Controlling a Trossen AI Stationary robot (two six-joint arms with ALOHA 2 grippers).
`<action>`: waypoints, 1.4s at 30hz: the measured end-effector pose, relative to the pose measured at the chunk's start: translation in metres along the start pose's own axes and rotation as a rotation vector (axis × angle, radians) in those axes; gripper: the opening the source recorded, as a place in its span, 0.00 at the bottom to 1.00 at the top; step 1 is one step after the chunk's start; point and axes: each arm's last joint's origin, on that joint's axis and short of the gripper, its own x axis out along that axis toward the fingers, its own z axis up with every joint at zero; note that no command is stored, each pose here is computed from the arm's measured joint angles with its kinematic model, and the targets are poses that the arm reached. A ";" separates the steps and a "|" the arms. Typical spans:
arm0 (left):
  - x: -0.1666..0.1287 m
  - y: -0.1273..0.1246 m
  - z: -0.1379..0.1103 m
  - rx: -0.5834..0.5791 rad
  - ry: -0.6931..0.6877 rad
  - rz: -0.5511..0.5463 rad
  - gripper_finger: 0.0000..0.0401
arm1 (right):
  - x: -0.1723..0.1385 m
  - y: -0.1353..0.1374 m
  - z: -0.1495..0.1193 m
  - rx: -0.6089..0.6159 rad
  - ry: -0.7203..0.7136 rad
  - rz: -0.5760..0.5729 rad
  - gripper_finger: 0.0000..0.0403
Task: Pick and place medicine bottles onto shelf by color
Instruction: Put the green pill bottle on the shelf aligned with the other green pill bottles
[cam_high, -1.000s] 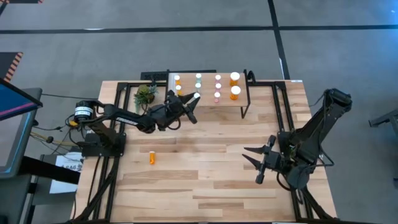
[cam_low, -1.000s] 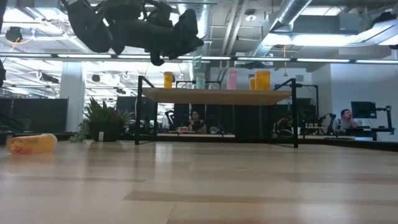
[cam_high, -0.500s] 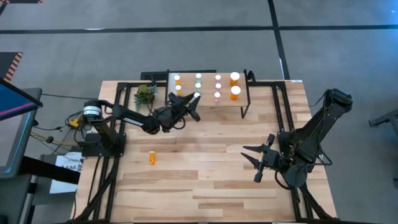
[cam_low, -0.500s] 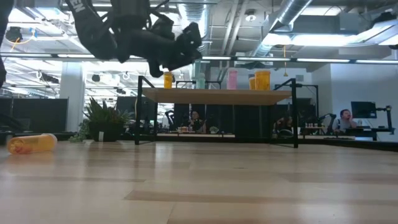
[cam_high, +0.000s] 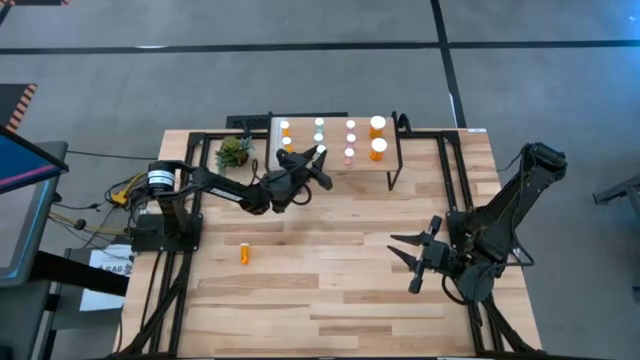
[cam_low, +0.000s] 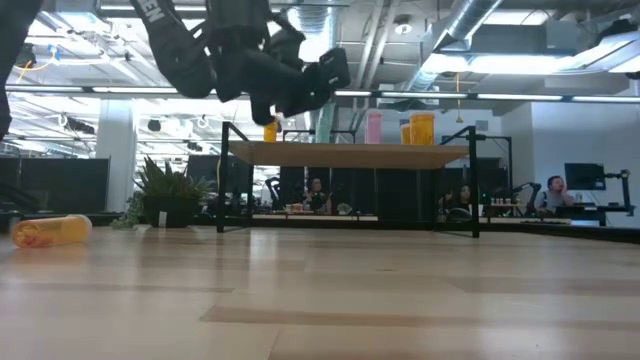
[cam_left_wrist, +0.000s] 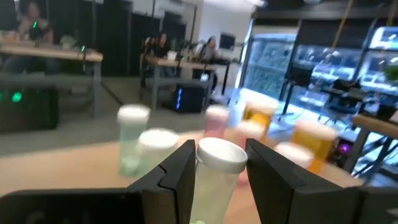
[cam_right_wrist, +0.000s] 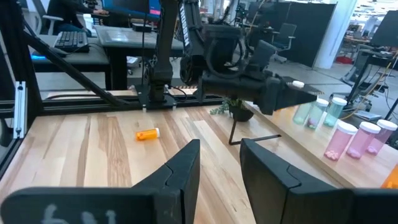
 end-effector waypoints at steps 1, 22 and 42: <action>0.001 0.002 -0.002 -0.006 0.016 0.009 0.28 | 0.000 0.000 0.000 0.000 0.000 0.000 0.34; 0.003 0.005 -0.008 -0.029 0.059 0.018 0.28 | 0.000 0.000 -0.001 0.001 0.002 -0.001 0.34; 0.000 0.002 -0.008 -0.002 0.062 0.001 0.42 | 0.000 0.000 -0.001 0.003 0.004 0.006 0.34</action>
